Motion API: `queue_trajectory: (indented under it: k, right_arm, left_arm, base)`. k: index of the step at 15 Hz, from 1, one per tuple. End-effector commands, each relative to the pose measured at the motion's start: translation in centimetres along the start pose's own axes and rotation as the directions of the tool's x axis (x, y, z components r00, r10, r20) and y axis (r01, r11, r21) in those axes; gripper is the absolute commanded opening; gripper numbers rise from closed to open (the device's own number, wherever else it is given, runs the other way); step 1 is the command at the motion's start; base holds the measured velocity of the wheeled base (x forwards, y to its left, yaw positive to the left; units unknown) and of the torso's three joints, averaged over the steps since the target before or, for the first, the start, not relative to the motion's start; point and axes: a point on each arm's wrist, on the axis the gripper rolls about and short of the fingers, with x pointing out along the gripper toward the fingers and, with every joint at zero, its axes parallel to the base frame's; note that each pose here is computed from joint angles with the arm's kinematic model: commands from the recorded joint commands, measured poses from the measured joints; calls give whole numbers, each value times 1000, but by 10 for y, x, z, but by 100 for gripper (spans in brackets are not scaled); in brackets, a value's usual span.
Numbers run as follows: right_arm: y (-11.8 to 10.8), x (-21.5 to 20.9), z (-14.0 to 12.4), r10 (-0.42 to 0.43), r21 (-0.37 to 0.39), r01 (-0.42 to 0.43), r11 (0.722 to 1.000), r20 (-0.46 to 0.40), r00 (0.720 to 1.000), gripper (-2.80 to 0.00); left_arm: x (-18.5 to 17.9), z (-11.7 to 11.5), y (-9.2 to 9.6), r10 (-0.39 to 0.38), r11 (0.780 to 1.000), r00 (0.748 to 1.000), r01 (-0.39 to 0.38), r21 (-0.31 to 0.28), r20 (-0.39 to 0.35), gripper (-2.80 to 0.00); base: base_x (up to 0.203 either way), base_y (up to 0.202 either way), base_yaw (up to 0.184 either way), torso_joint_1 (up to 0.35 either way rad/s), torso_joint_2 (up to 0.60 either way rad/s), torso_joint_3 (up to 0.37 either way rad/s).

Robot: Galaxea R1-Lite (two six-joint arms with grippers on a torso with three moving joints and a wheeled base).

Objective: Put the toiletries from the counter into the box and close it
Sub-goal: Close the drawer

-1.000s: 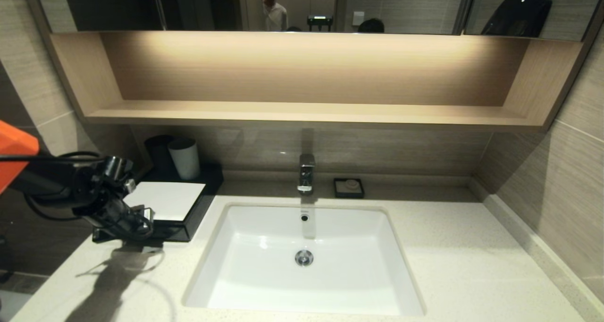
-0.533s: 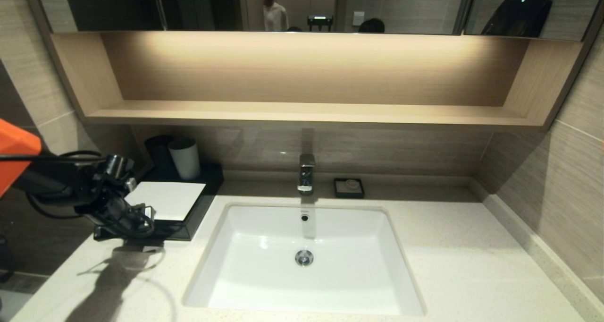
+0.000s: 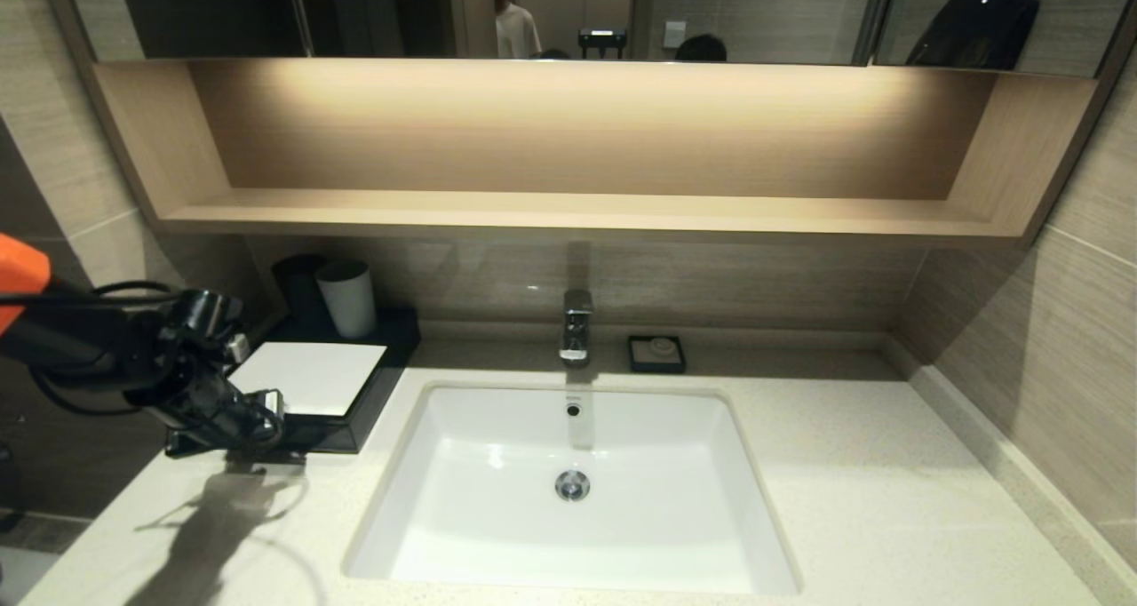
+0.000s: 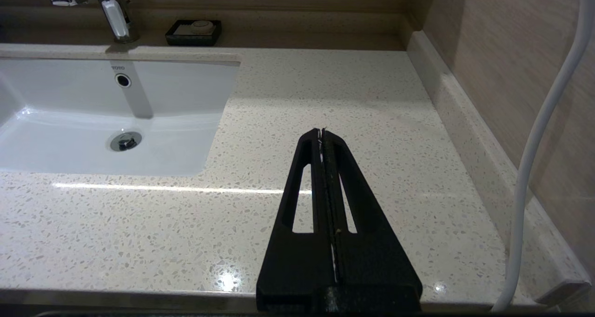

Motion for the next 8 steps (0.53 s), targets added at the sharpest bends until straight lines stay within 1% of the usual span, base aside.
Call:
queue_trajectory:
  k: [1, 6, 8]
  right_arm:
    - [0, 0, 0, 0, -1, 0, 1000, 0, 1000, -280]
    - [0, 0, 0, 0, -1, 0, 1000, 0, 1000, -280]
    - [0, 0, 0, 0, -1, 0, 1000, 1, 1000, -280]
  left_arm:
    - [-20, -8, 3, 0, 1000, 1000, 0, 0, 14, -280]
    - [-45, -34, 8, 5, 1000, 1000, -5, 8, -1, -280]
    - [-57, -39, 10, 1, 1000, 1000, -2, 8, 20, -280]
  base:
    - [0, 0, 0, 0, 0, 0]
    - [0, 0, 0, 0, 0, 0]
    - [0, 0, 0, 0, 0, 0]
